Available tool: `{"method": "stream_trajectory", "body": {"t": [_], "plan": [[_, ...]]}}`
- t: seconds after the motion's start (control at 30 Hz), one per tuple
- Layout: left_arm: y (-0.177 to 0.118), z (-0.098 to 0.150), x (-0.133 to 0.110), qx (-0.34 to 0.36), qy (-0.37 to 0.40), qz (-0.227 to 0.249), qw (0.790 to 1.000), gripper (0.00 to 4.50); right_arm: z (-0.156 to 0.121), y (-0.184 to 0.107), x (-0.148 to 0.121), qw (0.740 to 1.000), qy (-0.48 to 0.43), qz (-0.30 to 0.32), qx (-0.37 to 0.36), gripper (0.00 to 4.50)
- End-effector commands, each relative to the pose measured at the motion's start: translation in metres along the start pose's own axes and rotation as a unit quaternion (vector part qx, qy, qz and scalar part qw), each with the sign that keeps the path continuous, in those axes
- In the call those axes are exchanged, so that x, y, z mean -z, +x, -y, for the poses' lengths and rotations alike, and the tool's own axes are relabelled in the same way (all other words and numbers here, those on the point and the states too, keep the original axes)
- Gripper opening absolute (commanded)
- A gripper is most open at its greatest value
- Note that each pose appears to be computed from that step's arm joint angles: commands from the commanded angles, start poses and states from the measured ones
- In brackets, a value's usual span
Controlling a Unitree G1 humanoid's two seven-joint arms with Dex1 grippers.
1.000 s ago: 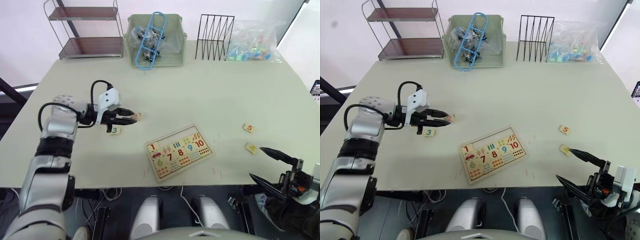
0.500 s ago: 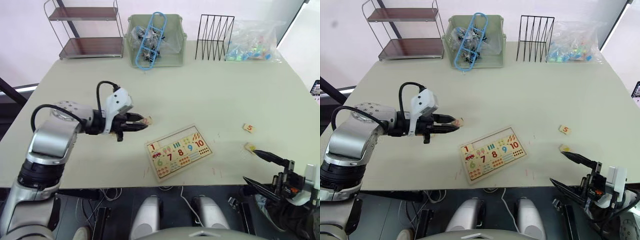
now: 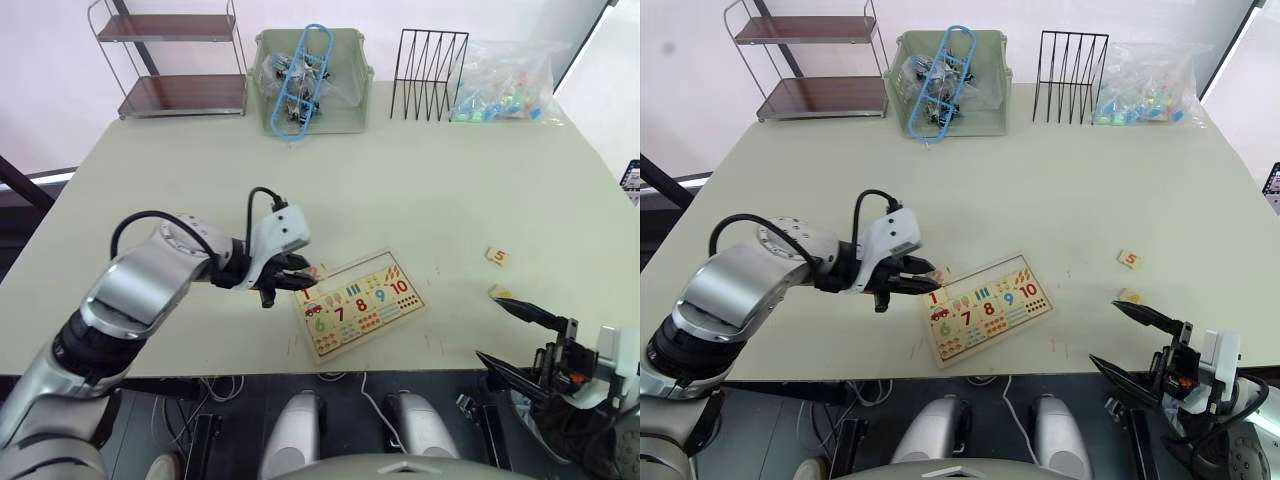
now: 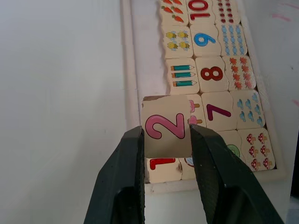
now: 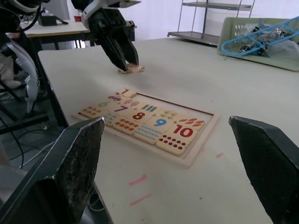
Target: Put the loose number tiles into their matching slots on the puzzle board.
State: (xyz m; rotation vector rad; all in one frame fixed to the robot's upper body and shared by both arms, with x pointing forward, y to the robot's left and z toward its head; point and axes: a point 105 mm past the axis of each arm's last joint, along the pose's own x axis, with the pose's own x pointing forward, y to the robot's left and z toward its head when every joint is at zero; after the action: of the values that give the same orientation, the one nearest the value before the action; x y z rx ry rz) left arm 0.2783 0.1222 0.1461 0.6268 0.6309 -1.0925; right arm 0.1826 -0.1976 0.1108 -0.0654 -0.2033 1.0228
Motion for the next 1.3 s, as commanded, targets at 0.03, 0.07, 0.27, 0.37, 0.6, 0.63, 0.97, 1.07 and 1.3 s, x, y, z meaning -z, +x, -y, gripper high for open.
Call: {"method": "stream_trajectory", "body": {"t": [0.03, 0.07, 0.27, 0.37, 0.6, 0.63, 0.97, 1.07, 1.3], "plan": [[0.004, 0.0, -0.007, -0.002, 0.017, -0.017, 1.0, 0.93, -0.003, 0.005, -0.008, 1.0, -0.022, 0.011, -0.005, 4.5], [0.006, 0.001, -0.007, 0.001, 0.017, -0.028, 0.999, 0.93, -0.004, 0.005, -0.008, 1.0, -0.023, 0.012, -0.005, 4.5], [0.016, -0.001, -0.006, 0.002, 0.01, -0.053, 0.999, 0.93, -0.007, 0.007, -0.009, 1.0, -0.026, 0.015, -0.001, 4.5], [0.02, -0.002, -0.007, 0.001, 0.008, -0.058, 0.998, 0.93, -0.007, 0.007, -0.009, 0.999, -0.027, 0.016, 0.001, 4.5], [0.028, -0.009, -0.01, -0.007, -0.005, -0.06, 0.998, 0.93, -0.007, 0.006, -0.009, 0.999, -0.03, 0.016, 0.008, 4.5], [0.029, -0.008, -0.01, -0.005, -0.007, -0.061, 0.998, 0.93, -0.007, 0.006, -0.009, 0.999, -0.031, 0.016, 0.01, 4.5], [0.034, -0.006, -0.008, -0.002, -0.005, -0.069, 0.998, 0.93, -0.007, 0.002, -0.009, 0.999, -0.034, 0.014, 0.016, 4.5], [0.035, -0.005, -0.007, -0.001, -0.003, -0.072, 0.997, 0.93, -0.006, 0.001, -0.009, 0.999, -0.036, 0.013, 0.016, 4.5], [0.037, -0.005, -0.006, -0.003, -0.004, -0.078, 0.997, 0.93, -0.007, -0.001, -0.01, 0.999, -0.036, 0.01, 0.017, 4.5]]}}
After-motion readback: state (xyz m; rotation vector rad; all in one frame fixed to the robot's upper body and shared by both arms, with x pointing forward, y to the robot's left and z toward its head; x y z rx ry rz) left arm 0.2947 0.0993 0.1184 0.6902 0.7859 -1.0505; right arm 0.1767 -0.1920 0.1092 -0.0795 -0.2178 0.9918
